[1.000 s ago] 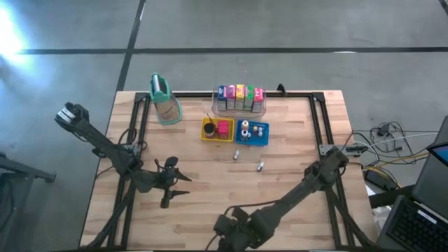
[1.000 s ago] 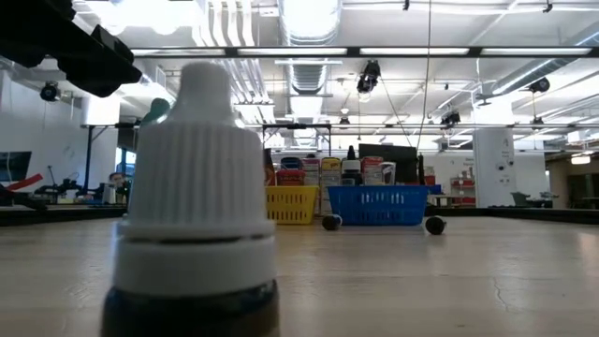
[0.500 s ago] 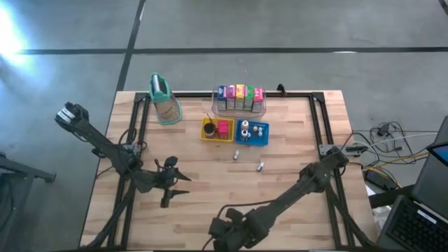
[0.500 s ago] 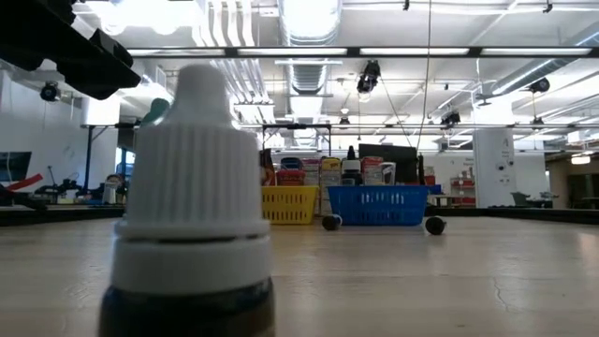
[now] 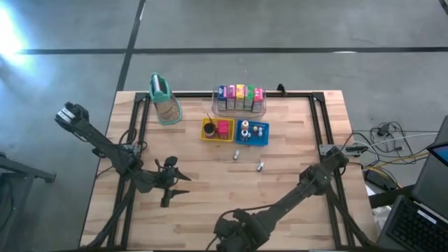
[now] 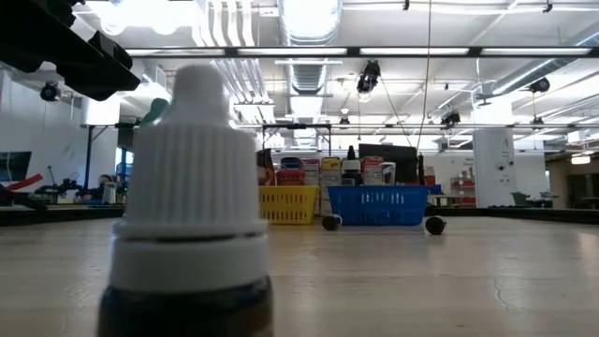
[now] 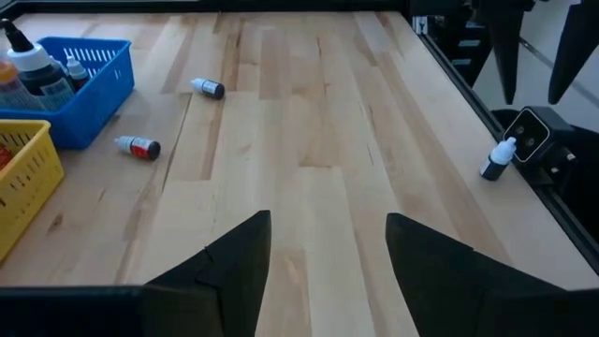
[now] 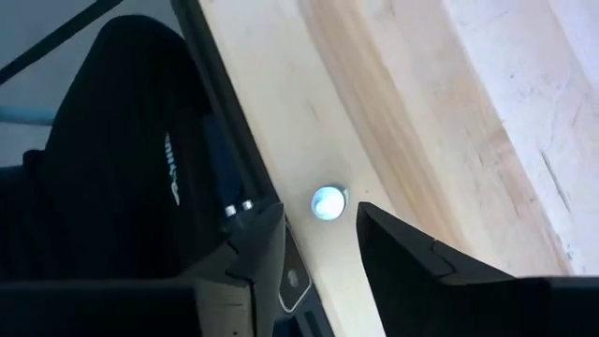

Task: Pick & Place Kitchen Items
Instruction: Put the small black food coloring bottle into the blue bin

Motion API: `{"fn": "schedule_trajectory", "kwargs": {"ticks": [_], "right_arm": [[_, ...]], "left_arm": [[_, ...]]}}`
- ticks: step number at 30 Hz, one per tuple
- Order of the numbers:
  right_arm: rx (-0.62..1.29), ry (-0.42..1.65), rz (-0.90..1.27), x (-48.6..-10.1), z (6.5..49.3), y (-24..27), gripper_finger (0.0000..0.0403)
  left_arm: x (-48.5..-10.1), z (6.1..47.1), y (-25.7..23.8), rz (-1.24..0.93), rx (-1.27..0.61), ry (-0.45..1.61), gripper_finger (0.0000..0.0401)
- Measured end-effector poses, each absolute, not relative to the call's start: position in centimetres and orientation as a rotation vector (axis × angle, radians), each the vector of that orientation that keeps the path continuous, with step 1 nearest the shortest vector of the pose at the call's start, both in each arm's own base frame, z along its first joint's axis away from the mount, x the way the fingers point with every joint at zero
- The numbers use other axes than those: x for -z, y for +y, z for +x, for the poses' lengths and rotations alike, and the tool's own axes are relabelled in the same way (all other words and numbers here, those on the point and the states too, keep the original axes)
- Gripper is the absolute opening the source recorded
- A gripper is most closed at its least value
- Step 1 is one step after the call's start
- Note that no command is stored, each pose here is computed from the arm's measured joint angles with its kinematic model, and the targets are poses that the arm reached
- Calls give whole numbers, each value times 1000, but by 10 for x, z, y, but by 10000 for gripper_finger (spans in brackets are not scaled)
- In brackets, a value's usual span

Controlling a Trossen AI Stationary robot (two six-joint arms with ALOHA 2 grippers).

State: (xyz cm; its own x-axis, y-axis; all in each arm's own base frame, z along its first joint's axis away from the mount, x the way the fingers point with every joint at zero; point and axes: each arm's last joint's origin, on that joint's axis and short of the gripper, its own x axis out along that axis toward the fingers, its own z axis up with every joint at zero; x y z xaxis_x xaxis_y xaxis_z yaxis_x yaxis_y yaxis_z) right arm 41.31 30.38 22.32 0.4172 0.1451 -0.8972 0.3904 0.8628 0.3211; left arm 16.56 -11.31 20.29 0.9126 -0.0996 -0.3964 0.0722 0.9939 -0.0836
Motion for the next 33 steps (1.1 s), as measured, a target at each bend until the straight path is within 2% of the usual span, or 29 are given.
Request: {"fn": "schedule_trajectory", "kwargs": {"ticks": [6,16,26,33], "right_arm": [[151,1168,484,-209,415,307,140],[161,1181,430,-190,419,309,122],[156,1180,435,-182,421,311,145],[148,1199,428,-173,422,312,133]], "left_arm": [[-203,166,-113,-59,89,410,218],[-203,166,-113,-57,83,408,218],[-203,166,-113,-56,83,408,218],[-203,166,-113,-56,83,409,218]]}}
